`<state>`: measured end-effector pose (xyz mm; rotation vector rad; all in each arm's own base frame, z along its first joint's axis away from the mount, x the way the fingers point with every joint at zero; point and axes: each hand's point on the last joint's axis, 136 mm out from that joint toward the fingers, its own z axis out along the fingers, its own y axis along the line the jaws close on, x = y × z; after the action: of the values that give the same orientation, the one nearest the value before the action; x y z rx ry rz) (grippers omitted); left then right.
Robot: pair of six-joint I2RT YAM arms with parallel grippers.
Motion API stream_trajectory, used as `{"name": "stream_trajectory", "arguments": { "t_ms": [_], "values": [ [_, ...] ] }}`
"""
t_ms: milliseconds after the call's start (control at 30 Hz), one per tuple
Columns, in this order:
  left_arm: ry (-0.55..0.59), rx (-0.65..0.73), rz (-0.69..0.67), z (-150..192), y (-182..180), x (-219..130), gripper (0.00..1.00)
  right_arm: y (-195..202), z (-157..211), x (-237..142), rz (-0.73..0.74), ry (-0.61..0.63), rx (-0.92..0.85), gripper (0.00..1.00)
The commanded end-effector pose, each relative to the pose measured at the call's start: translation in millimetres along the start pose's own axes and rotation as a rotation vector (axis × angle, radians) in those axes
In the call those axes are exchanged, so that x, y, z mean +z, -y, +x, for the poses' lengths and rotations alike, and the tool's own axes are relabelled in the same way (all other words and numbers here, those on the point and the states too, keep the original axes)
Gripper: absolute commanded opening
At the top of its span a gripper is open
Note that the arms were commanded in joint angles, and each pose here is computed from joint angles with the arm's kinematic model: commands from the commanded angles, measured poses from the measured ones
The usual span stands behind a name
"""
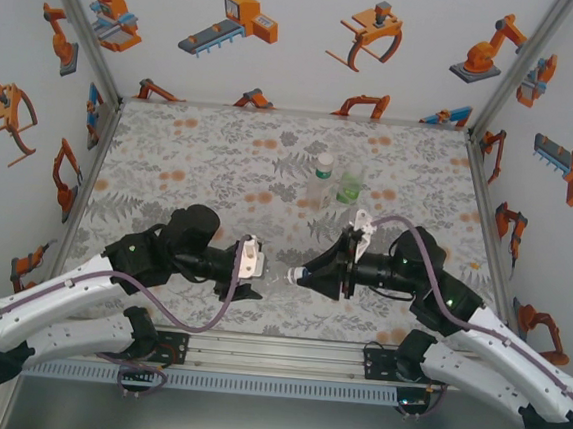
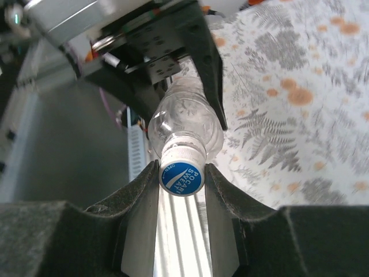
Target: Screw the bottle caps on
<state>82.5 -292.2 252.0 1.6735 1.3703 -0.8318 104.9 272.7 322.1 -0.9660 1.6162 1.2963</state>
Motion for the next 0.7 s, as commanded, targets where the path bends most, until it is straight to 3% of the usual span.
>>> {"name": "stream_trajectory", "arguments": {
  "t_ms": [0, 133, 367, 667],
  "values": [
    [0.143, 0.091, -0.062, -37, -13, 0, 0.0, 39, 9, -2, 0.203, 0.055, 0.447, 0.0],
    [0.153, 0.113, -0.048, -38, -14, 6, 0.0, 65, 29, -7, 0.354, 0.075, 0.78, 0.0],
    [0.139, 0.114, -0.058, -35, -18, 14, 0.0, 90, 62, -15, 0.519, 0.125, 1.194, 0.0],
    [0.09, 0.082, -0.099, -27, -29, 19, 0.0, 92, 54, -12, 0.534, 0.128, 1.163, 0.14]
  ]
}}
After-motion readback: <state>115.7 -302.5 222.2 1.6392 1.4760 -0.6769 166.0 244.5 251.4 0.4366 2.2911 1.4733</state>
